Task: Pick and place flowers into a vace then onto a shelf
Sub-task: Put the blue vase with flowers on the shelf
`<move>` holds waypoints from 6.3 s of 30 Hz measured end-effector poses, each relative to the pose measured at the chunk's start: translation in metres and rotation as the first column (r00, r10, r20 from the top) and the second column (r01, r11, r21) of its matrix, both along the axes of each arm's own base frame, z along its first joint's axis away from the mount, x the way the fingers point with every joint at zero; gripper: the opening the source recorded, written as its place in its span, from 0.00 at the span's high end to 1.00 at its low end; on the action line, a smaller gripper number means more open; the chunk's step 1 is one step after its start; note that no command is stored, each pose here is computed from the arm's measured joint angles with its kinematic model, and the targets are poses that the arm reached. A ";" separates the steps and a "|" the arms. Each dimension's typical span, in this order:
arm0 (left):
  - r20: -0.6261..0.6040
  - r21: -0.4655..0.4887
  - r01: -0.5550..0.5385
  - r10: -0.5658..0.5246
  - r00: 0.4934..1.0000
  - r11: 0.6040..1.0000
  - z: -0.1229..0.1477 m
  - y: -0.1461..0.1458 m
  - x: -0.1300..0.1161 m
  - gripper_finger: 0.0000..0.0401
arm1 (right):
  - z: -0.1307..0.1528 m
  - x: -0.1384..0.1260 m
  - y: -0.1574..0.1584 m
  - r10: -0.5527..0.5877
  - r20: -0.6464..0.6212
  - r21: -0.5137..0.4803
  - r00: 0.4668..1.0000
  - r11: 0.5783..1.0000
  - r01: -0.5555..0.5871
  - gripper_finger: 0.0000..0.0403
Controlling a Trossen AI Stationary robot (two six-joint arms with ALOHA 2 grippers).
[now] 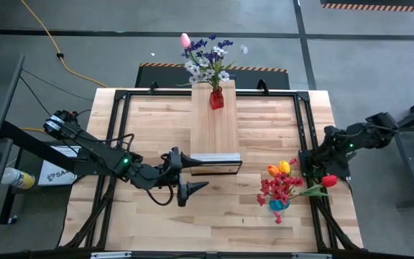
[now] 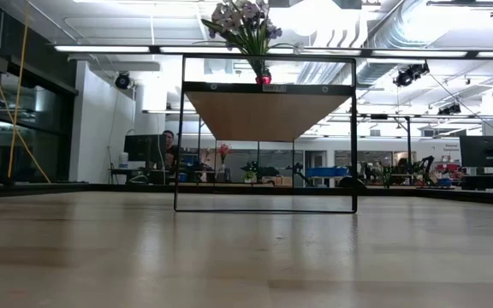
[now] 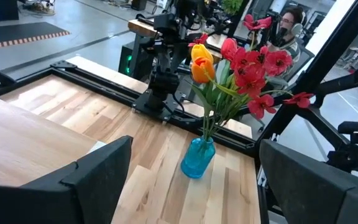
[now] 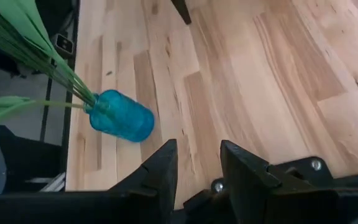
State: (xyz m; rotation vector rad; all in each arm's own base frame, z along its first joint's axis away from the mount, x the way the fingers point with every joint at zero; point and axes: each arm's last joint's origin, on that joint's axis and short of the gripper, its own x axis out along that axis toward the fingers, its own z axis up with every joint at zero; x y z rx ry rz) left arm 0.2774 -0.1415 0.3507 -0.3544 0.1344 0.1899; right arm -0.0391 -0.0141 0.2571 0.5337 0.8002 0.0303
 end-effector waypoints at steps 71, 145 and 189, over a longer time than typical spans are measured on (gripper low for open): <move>-0.032 0.030 0.052 -0.051 0.998 0.998 -0.002 -0.001 0.000 0.04 | -0.025 0.107 0.039 0.003 -0.248 0.131 0.969 0.991 0.030 0.72; -0.039 -0.501 0.153 -0.198 0.979 0.852 -0.097 -0.008 0.090 0.04 | -0.035 0.131 0.052 0.027 -0.501 0.306 0.865 0.940 0.148 0.72; -0.036 -0.546 0.048 -0.081 0.996 0.836 -0.150 -0.087 0.183 0.04 | -0.035 0.123 0.055 0.344 -0.450 0.388 0.824 0.907 -0.166 0.72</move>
